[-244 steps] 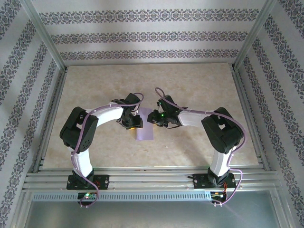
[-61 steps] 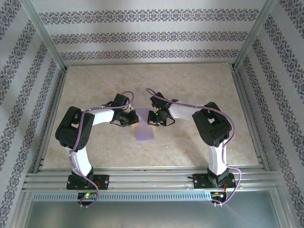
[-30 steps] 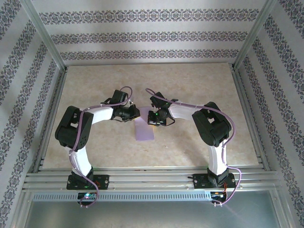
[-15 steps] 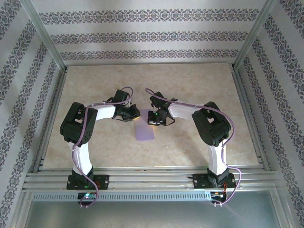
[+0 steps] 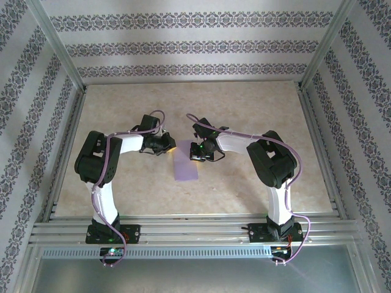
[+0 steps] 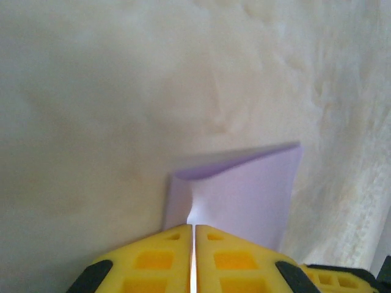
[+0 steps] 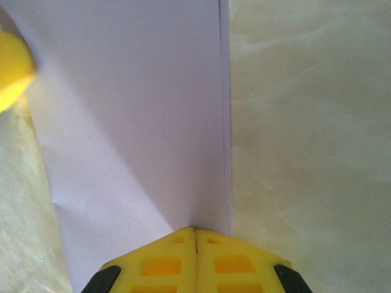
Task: Fold a paper plane with a square sheet of paper (pick it up from the middle)
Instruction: First fold the square sheet of paper in half at the center of the table, then rotate the square sheet of paper at the center of the table.
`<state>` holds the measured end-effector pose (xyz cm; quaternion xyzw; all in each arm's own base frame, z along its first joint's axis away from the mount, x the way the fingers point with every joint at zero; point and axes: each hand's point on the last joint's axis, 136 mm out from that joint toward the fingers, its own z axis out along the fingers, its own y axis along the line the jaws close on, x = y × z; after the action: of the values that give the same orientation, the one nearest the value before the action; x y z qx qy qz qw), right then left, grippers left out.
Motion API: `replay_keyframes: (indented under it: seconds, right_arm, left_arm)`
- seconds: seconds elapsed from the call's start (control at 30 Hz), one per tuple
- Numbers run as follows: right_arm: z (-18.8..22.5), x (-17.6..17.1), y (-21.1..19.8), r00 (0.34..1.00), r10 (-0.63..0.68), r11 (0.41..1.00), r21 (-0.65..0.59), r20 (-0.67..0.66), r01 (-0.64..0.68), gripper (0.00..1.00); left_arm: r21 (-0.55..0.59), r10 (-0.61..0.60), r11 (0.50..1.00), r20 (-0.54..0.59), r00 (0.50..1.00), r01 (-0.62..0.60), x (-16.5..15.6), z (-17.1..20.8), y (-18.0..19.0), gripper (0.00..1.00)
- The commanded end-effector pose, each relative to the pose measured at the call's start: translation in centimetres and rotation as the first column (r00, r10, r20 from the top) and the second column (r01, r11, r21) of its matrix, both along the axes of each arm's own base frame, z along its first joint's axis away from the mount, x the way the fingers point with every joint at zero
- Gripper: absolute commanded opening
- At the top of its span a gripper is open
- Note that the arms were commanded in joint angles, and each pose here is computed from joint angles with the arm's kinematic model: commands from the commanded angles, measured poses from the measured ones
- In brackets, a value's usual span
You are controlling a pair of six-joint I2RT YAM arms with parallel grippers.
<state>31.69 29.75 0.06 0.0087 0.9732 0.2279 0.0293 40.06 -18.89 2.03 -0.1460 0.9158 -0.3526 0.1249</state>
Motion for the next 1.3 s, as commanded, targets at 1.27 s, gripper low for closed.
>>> replay_keyframes:
  seconds: [1.27]
  right_arm:
    - [-4.2, -2.1, -7.4, 0.901, 0.415, 0.891, -0.144, -0.13, -0.431, 0.04]
  left_arm:
    - [-0.067, -0.147, 0.987, 0.028, 0.989, 0.148, -2.9, 3.1, -3.9, 0.13]
